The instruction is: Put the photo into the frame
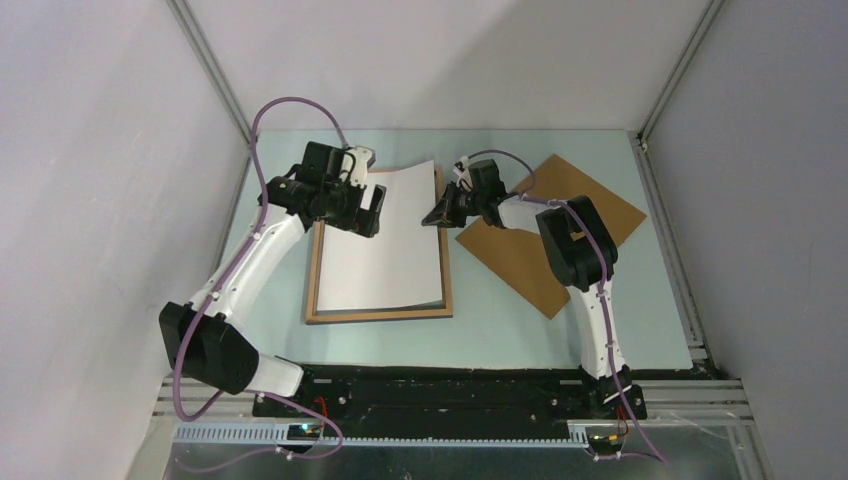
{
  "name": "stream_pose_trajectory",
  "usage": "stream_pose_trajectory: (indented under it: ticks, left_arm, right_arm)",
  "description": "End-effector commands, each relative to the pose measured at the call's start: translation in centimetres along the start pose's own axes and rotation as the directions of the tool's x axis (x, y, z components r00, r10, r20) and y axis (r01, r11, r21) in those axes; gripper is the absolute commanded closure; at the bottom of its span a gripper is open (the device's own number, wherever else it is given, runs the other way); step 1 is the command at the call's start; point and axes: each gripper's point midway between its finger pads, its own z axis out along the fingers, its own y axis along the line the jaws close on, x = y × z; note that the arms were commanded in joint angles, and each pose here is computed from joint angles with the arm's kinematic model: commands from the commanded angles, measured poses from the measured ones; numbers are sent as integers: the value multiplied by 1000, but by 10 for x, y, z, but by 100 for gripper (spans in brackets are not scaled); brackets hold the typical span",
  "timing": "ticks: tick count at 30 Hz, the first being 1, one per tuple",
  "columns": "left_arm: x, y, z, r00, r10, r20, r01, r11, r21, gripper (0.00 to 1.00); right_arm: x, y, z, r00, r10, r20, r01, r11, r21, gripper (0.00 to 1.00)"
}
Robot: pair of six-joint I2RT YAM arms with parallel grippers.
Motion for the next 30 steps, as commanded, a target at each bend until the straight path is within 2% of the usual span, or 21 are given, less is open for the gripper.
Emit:
stream_pose_trajectory:
  ticks: [1, 30]
  left_arm:
    - [-11, 3, -12, 998, 13, 68, -13, 1000, -5, 0]
    - [-10, 3, -12, 997, 13, 70, -13, 1000, -5, 0]
  right_arm:
    - [-8, 13, 2, 999, -47, 14, 47, 999, -27, 100]
    - [7, 19, 6, 999, -41, -16, 41, 998, -44, 100]
